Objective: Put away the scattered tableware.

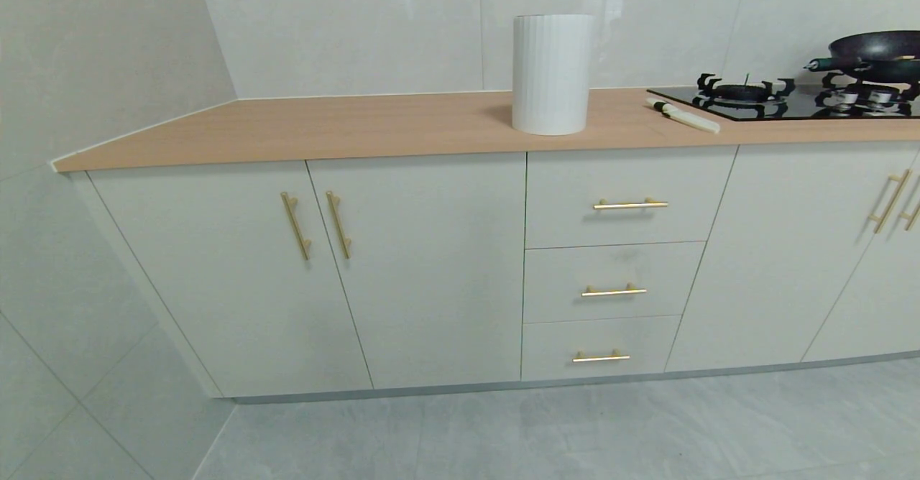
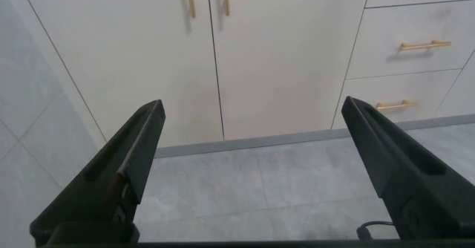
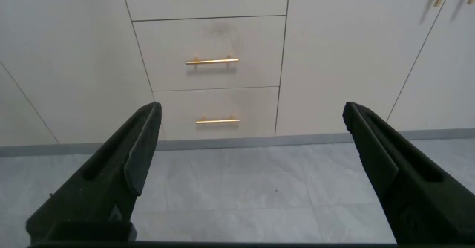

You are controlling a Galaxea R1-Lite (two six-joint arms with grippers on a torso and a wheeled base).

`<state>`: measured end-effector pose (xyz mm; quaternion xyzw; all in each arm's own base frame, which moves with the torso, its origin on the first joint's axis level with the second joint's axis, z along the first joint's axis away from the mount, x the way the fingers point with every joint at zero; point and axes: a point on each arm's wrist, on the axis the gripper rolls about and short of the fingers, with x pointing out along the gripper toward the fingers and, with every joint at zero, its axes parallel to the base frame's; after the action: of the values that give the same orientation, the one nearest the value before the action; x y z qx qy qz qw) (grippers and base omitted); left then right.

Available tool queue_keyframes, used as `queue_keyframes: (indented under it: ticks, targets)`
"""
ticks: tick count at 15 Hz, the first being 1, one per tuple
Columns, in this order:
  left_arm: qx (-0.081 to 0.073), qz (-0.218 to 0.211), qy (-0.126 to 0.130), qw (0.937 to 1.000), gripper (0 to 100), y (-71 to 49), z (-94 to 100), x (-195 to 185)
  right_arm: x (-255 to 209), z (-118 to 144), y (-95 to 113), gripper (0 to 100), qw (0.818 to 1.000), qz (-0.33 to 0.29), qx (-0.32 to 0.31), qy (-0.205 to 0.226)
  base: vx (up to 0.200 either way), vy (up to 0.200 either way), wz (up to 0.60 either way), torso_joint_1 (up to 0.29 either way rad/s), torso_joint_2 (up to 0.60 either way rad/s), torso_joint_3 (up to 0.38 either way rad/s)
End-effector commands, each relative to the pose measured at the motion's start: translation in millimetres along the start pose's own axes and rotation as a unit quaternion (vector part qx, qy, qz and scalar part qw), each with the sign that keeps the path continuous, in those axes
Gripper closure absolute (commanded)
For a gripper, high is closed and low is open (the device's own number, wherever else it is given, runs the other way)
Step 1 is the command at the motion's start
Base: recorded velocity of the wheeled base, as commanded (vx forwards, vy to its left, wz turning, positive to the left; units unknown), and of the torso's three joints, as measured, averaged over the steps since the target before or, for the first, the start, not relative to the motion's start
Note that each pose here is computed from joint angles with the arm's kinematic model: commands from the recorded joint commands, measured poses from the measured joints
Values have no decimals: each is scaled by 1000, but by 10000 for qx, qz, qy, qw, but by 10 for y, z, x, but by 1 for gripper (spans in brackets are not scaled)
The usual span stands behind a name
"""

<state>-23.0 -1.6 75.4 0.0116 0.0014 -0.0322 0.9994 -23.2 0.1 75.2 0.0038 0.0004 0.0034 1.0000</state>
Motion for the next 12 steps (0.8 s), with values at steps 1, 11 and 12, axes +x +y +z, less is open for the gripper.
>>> queue_keyframes:
  ticks: [1, 11, 12]
  targets:
    - [-2, 0, 5, 10000, 0, 0, -1, 0, 3, 0, 0, 0, 10000, 4, 0, 26, 0, 0, 0, 0, 0, 0]
    - [-10, 0, 5, 10000, 0, 0, -1, 0, 3, 0, 1, 0, 10000, 19, -7, 27, 140, 0, 0, 1, 0, 3]
    - [-10, 0, 5, 10000, 0, 0, -1, 0, 3, 0, 1, 0, 10000, 19, -7, 27, 200, 0, 0, 2, 7, 2]
